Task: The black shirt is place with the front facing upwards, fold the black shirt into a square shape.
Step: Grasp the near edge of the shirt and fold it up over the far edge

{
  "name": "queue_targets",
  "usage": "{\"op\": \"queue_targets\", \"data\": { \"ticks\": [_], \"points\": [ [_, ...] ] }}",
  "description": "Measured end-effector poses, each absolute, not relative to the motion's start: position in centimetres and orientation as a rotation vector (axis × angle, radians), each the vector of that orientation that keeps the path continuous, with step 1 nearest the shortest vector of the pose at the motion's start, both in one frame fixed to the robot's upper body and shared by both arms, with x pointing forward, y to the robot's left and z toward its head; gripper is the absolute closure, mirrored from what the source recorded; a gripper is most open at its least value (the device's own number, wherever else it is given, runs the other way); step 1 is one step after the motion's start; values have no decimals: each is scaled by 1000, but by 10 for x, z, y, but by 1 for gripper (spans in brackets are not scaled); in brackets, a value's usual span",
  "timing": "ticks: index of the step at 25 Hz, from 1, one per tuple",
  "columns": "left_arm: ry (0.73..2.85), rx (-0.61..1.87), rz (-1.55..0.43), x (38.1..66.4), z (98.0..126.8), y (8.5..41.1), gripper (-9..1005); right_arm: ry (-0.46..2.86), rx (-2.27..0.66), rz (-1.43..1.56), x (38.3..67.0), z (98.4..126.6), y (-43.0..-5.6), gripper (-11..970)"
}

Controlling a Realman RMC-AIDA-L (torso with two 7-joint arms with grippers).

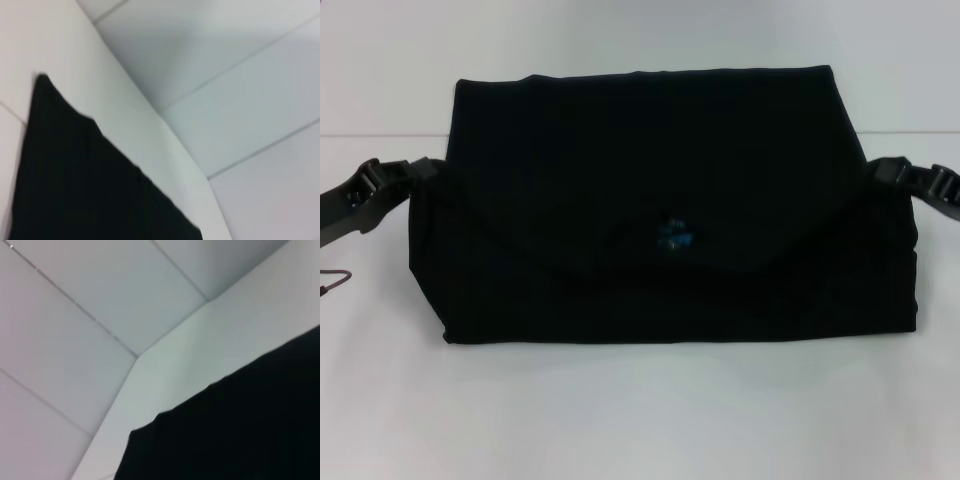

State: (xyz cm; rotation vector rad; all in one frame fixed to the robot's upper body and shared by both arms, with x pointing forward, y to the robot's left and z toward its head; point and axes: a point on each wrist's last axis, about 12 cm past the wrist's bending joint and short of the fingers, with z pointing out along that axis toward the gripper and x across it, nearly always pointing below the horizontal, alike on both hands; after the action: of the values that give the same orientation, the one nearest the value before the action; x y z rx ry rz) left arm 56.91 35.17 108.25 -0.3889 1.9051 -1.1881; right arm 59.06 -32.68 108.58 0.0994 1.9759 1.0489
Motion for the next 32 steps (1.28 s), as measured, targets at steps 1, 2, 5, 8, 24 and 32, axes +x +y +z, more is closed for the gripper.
{"op": "queue_targets", "data": {
  "ticks": [1,2,5,8,24,32],
  "points": [
    [1895,-395,-1180,570,1082,351,970,1962,101,1031,592,1086,-326,793],
    [1884,-404,-1170,571,1081,351,970,1946,100,1015,593,1085,-325,791],
    [1874,-429,-1132,575,1078,349,970,1907,89,974,596,1085,-323,785],
    [1865,-448,-1103,579,1075,346,969,1896,83,940,599,1082,-317,779],
    [1909,-455,-992,600,1066,318,905,2032,109,710,618,1063,-300,748],
    [1940,-493,-949,603,1059,315,870,2068,33,689,621,1063,-291,732]
  ]
}}
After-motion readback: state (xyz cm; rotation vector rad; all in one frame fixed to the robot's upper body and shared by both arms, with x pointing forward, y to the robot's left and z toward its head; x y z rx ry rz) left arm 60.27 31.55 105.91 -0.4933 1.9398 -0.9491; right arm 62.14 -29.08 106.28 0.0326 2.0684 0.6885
